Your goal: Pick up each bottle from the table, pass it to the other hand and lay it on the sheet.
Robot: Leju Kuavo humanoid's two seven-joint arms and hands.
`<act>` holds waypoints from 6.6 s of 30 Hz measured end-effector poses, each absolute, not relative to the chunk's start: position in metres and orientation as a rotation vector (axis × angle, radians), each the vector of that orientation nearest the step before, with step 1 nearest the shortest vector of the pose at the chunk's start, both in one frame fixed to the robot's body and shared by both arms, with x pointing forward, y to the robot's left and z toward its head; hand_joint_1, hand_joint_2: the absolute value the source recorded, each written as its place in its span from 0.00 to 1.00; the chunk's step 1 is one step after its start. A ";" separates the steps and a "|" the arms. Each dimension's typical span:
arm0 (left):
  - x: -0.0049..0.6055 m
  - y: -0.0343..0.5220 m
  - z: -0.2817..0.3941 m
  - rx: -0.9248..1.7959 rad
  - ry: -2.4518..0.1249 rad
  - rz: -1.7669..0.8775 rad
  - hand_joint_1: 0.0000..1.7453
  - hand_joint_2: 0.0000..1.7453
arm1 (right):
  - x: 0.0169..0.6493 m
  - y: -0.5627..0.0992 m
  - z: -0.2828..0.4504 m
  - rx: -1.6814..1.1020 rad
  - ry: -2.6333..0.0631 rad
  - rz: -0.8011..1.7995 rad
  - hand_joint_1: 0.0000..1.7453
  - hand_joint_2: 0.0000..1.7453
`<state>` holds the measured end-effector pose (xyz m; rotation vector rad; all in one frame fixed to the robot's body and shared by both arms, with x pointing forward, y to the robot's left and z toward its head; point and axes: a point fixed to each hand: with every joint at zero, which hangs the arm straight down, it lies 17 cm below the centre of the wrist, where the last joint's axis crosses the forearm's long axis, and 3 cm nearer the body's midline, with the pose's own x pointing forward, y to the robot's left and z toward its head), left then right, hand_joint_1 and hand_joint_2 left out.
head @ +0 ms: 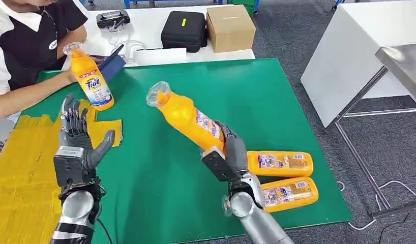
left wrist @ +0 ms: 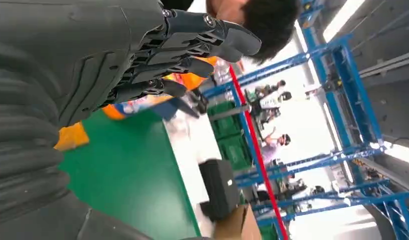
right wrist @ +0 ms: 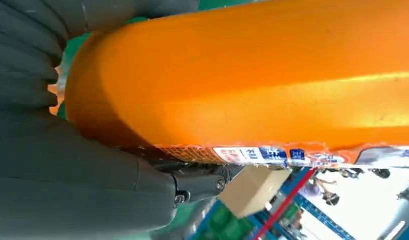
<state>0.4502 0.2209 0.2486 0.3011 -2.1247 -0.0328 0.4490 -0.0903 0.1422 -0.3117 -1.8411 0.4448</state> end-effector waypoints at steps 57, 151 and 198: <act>0.426 0.068 0.187 -0.410 -1.870 -0.472 0.00 1.00 | 0.395 0.074 0.120 0.042 -1.841 0.973 1.00 1.00; 0.551 0.387 0.076 1.466 -0.875 -1.139 0.00 1.00 | 0.375 -0.101 0.312 -0.128 -2.337 0.308 0.00 1.00; 0.437 0.305 0.270 1.231 -2.089 -0.175 0.00 1.00 | 0.393 -0.126 0.248 -0.644 -2.126 0.738 0.00 1.00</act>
